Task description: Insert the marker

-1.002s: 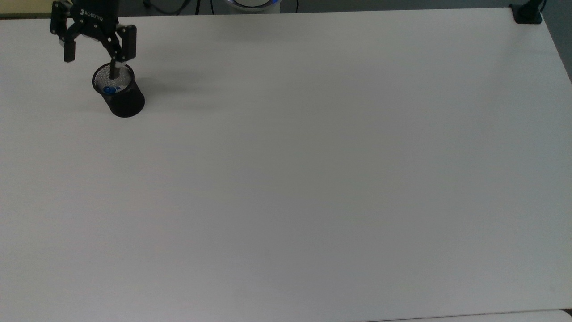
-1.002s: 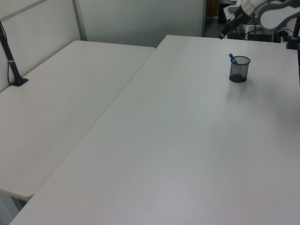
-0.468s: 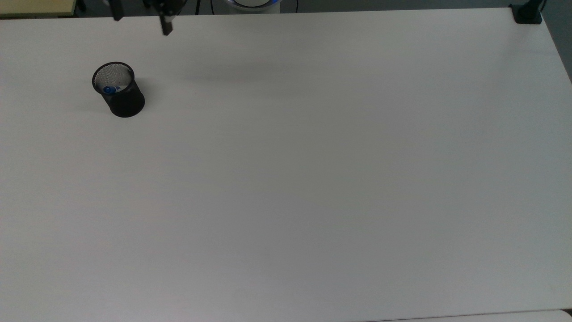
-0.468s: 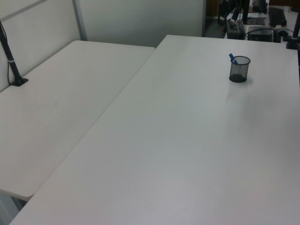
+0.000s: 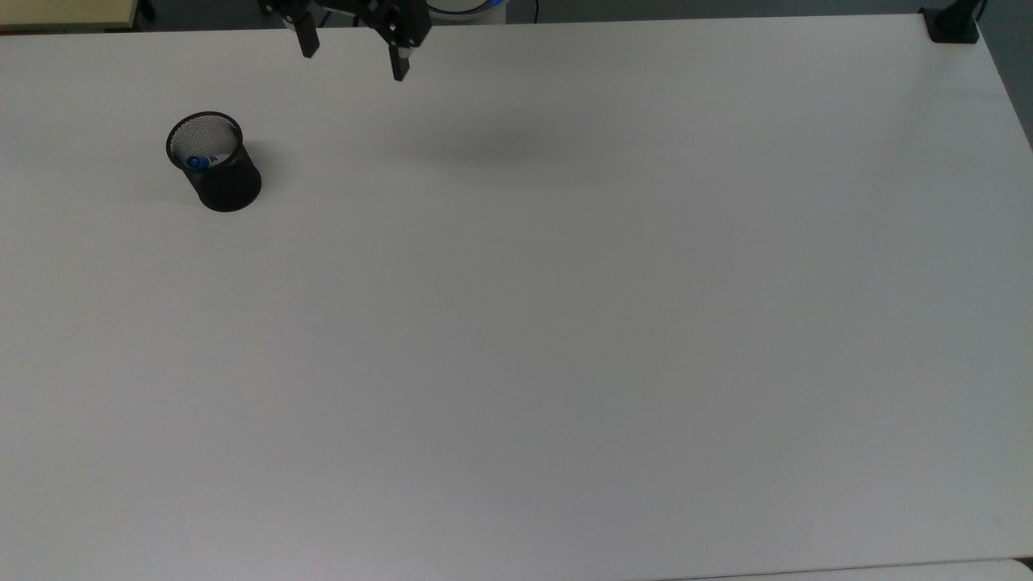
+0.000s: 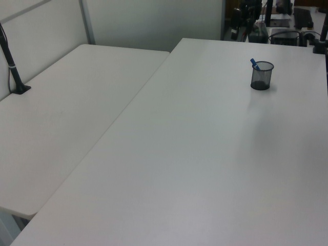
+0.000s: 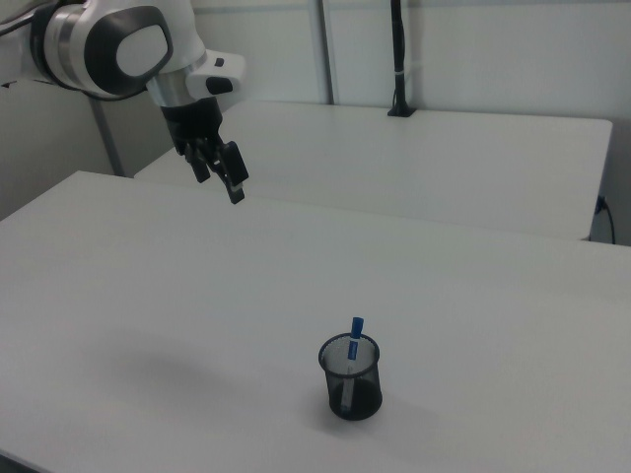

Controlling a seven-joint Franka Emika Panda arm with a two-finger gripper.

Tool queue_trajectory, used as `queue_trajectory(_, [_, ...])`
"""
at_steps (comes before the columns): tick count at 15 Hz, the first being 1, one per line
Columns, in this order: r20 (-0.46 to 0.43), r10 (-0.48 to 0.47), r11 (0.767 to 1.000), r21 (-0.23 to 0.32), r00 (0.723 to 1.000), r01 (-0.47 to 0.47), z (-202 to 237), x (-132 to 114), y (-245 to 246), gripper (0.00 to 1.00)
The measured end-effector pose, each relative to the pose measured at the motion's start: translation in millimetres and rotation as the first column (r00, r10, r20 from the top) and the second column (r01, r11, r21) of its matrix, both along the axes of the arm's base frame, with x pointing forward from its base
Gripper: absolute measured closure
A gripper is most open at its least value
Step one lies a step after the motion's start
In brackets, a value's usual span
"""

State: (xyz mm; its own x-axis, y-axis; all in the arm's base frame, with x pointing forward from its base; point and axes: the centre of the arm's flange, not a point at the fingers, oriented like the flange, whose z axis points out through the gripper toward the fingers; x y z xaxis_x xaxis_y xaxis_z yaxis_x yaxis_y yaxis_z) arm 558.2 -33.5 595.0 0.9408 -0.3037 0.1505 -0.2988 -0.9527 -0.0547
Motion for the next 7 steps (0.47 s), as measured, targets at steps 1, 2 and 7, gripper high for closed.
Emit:
queue_trajectory(1, [-0.008, 0.009, 1.0, -0.006, 1.0, -0.009, -4, 2, 3, 0.0])
queue_trajectory(2, [-0.018, 0.03, 0.999, -0.021, 0.999, -0.031, -9, 5, 6, 0.0])
queue_trajectory(7, [-0.081, 0.139, 0.987, -0.073, 0.987, -0.145, -21, 25, 9, 0.0])
